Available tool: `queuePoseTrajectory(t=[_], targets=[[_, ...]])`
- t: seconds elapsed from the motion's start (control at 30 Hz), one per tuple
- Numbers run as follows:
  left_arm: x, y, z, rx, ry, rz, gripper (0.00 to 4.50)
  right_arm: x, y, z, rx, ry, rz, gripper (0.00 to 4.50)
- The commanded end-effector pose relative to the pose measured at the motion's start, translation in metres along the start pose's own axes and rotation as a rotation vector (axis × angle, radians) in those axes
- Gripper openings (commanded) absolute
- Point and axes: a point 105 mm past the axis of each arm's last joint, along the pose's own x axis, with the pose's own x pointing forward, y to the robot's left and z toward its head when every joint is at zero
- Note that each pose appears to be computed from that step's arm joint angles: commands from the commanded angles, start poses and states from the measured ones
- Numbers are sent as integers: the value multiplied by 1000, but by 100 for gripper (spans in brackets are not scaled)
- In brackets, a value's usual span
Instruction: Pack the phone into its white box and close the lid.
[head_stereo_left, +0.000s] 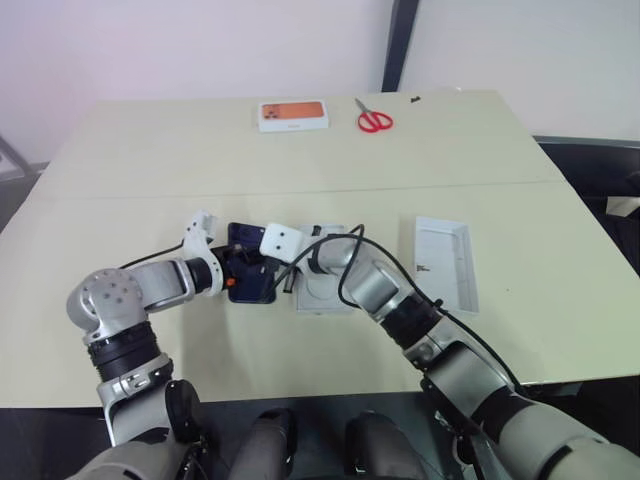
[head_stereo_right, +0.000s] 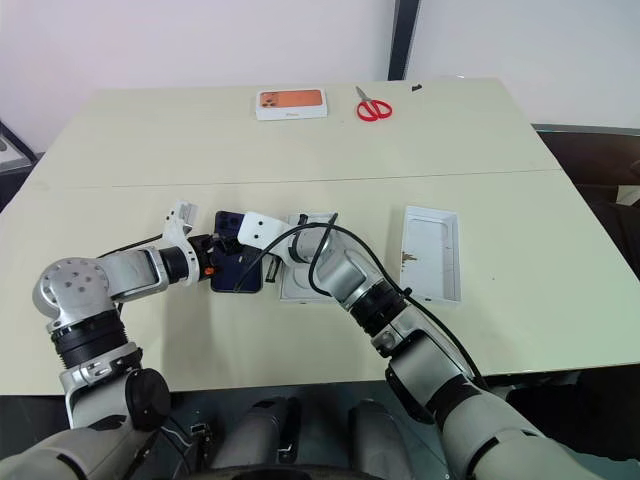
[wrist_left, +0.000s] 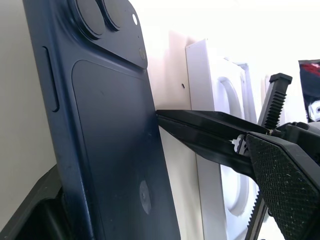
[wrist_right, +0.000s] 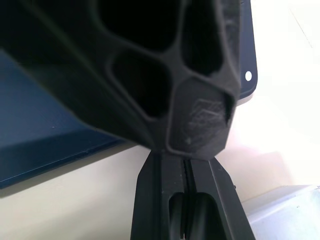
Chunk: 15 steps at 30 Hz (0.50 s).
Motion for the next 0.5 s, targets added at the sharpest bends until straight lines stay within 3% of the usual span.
queuePoseTrajectory(t=[0.03,0.17,0.27,0.37,0.5], targets=[[-11,8,10,-10,-35,39,448,-6,-3,20,-41,-62,-16,0],[-14,11,10,-22,-40,41,448,-7,-5,21,-43,-65,-20,0],[-16,13,10,-46,-50,36,371,-7,-5,22,-44,-68,-21,0],[-17,13,11,-55,-58,32,230,-8,-6,24,-47,-71,-22,0],[-18,14,10,-67,-60,33,230,-13,-9,26,-46,-77,-27,0]])
